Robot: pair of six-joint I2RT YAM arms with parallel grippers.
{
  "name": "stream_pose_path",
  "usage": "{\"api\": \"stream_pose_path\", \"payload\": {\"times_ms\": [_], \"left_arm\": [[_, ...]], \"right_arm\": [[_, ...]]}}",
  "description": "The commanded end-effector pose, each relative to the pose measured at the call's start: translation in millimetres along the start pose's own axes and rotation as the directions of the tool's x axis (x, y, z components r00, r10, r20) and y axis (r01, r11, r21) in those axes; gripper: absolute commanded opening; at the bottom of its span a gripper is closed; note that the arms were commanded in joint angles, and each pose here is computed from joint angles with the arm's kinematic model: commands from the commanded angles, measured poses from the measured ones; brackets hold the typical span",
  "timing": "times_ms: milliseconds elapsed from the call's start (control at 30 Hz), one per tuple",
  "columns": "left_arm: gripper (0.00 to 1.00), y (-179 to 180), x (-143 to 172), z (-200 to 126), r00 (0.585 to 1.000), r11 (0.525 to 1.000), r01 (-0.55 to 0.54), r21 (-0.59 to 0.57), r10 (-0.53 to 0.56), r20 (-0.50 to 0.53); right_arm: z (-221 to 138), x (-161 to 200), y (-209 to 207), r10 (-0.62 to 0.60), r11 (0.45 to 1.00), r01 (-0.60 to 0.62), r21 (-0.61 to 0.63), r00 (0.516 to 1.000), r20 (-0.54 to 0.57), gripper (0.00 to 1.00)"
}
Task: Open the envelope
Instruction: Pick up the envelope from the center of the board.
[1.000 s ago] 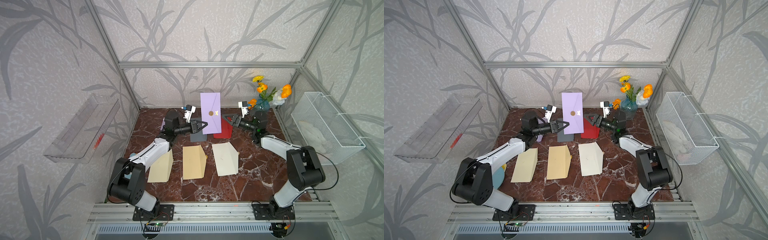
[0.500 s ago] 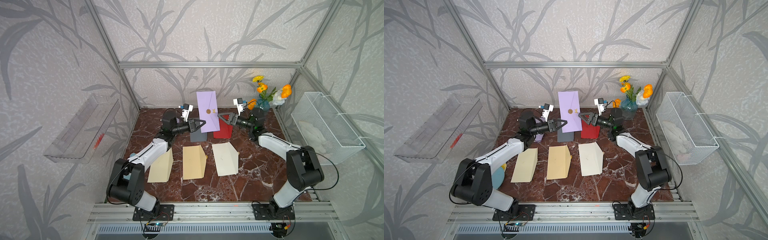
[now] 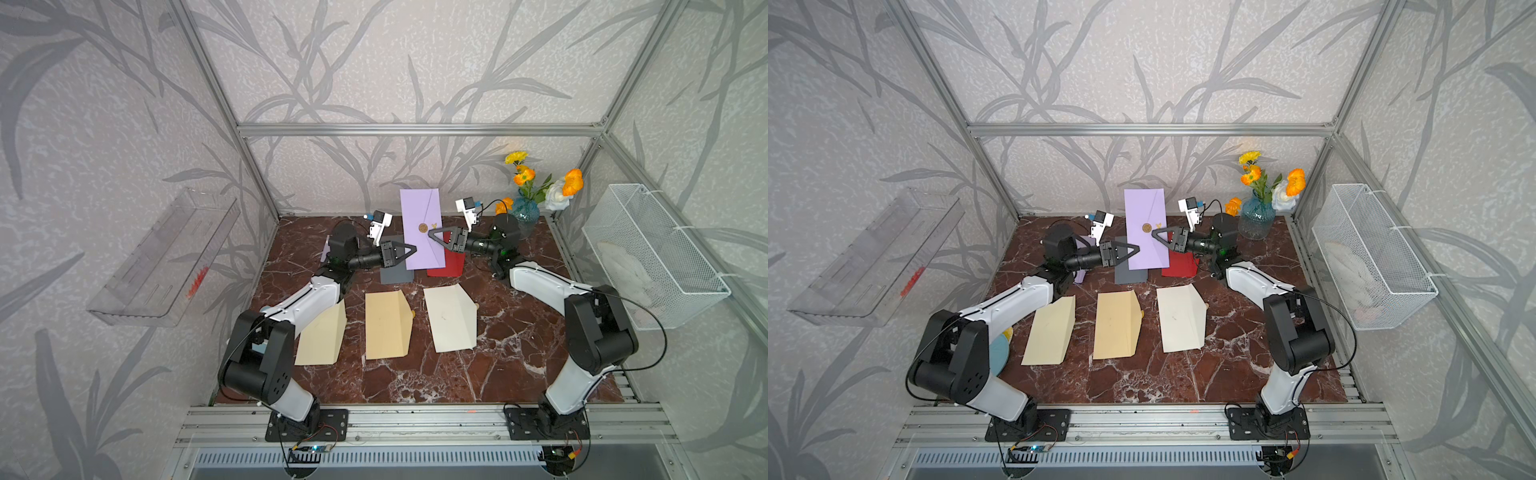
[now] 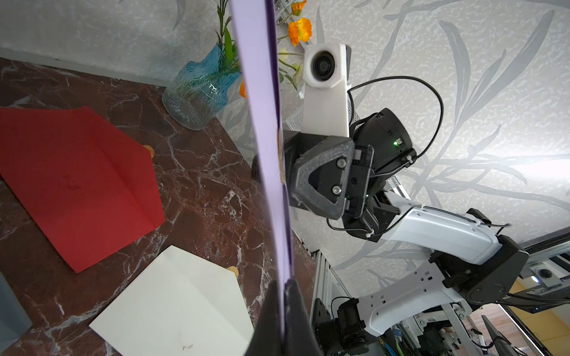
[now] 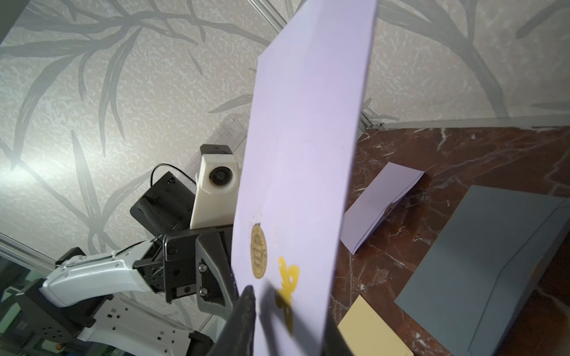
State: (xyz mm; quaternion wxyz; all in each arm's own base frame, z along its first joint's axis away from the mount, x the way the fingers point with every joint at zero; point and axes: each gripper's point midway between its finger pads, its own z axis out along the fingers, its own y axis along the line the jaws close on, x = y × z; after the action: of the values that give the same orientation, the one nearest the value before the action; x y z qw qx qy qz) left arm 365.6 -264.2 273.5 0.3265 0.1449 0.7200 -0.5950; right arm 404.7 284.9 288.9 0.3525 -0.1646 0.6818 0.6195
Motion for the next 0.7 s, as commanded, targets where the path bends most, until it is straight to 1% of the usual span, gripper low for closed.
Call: {"api": "stream_pose_path", "payload": {"times_ms": [0, 67, 133, 167, 200, 300, 367, 400, 500, 667], "left_arm": [[0.00, 0, -6, 3, 1.000, 1.000, -0.018, -0.009, 0.018, -0.003], [0.00, 6, -6, 5, 1.000, 1.000, -0.005, -0.023, 0.005, -0.006], [0.00, 11, -8, 5, 1.000, 0.999, 0.006, -0.035, -0.006, 0.002], [0.01, 12, -9, 5, 1.000, 0.999, 0.006, -0.037, -0.006, 0.007], [0.05, 14, -11, 5, 1.000, 0.999, 0.008, -0.041, -0.007, 0.011], [0.18, 12, -19, 2, 0.999, 0.999, -0.005, -0.039, 0.006, 0.031], [0.29, 8, -26, -1, 0.998, 0.999, -0.023, -0.031, 0.025, 0.054], [0.33, 6, -30, -3, 0.997, 0.999, -0.034, -0.030, 0.036, 0.065], [0.38, -2, -43, -6, 0.993, 0.997, -0.072, -0.021, 0.073, 0.097], [0.40, -16, -58, -3, 0.988, 0.994, -0.101, 0.045, 0.095, 0.119]], "right_arm": [[3, -9, 18, -0.056, 0.997, 0.056, -0.058, 0.998, 0.006, 0.15], [3, -8, 19, -0.053, 0.996, 0.053, -0.065, 0.999, 0.006, 0.06], [3, -7, 19, -0.046, 0.996, 0.046, -0.074, 0.999, 0.009, 0.00], [3, -6, 19, -0.041, 0.996, 0.041, -0.076, 0.999, 0.004, 0.00], [2, -5, 19, -0.038, 0.996, 0.038, -0.077, 0.999, 0.002, 0.00], [1, 0, 18, -0.028, 0.997, 0.027, -0.076, 1.000, -0.006, 0.00], [-1, 3, 18, -0.023, 0.997, 0.022, -0.072, 1.000, -0.012, 0.00], [-1, 5, 18, -0.022, 0.997, 0.021, -0.072, 1.000, -0.015, 0.00], [-3, 11, 18, -0.014, 0.998, 0.012, -0.069, 1.000, -0.028, 0.00], [-3, 21, 19, -0.012, 0.997, 0.008, -0.076, 0.998, -0.062, 0.00]]}}
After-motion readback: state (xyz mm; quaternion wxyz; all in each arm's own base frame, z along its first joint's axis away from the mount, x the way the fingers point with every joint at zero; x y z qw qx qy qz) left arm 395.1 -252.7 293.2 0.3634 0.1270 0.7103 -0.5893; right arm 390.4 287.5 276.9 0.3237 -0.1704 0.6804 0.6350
